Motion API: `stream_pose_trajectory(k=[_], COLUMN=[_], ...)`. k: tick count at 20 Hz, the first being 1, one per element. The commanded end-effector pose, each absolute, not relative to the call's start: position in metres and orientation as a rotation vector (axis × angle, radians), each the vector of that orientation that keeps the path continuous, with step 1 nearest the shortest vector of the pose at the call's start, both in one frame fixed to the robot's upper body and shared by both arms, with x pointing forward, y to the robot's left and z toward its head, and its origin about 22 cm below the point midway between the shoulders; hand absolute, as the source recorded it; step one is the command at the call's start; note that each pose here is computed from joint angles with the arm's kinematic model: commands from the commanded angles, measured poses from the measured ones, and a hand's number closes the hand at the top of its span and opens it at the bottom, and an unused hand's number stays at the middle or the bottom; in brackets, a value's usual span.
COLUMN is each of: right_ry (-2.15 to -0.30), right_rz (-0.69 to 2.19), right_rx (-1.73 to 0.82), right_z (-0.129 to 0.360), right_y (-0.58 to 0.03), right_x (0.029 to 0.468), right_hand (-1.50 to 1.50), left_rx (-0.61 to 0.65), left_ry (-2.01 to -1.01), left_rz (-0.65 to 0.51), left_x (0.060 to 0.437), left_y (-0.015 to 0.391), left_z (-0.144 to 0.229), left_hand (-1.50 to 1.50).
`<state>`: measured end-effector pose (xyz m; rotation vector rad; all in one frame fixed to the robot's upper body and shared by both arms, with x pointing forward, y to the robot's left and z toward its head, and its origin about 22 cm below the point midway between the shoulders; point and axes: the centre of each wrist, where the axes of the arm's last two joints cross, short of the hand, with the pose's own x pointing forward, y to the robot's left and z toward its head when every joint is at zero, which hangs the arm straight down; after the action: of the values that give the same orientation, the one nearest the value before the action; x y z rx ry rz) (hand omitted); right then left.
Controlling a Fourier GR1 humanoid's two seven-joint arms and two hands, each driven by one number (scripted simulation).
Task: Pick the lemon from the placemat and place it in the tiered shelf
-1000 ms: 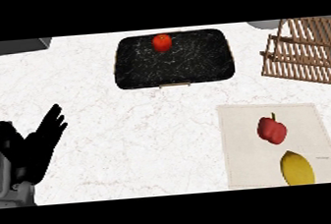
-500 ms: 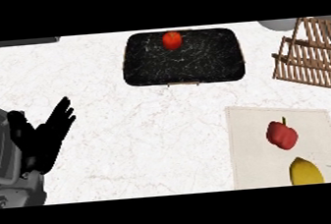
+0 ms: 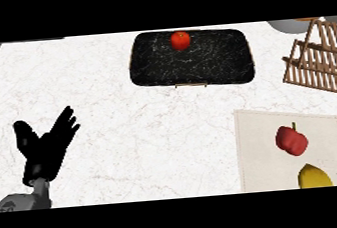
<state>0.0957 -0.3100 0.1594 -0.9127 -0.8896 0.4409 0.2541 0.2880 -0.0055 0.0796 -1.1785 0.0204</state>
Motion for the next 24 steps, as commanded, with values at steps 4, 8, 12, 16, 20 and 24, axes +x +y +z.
stream_pose_trajectory(k=[4, 8, 12, 16, 20, 24], right_ry=[-0.816, -0.789, -0.777, -0.779, -0.738, -0.717], right_rz=[0.435, 0.454, 0.472, 0.463, 0.470, 0.444], right_rx=[-0.987, -1.030, -1.030, -1.043, -1.075, -1.112], right_z=[0.139, 0.130, 0.103, 0.100, 0.080, 0.067], right_y=[-0.283, -0.277, -0.275, -0.260, -0.260, -0.255], right_x=[0.099, 0.108, 0.115, 0.121, 0.122, 0.144], right_hand=[-1.50, -1.50, -1.50, -1.50, -1.50, -1.50], left_rx=[0.074, 0.093, 0.083, 0.125, 0.109, 0.086], left_ry=[-1.111, -1.128, -1.093, -1.102, -1.112, -1.131], left_rz=[0.028, 0.031, 0.042, 0.043, 0.055, 0.038], left_x=[0.262, 0.247, 0.235, 0.240, 0.245, 0.258], left_y=[0.299, 0.280, 0.289, 0.291, 0.303, 0.277], left_z=[-0.001, -0.036, -0.028, -0.027, -0.020, -0.019], left_hand=[0.00, 0.00, 0.00, 0.00, 0.00, 0.00])
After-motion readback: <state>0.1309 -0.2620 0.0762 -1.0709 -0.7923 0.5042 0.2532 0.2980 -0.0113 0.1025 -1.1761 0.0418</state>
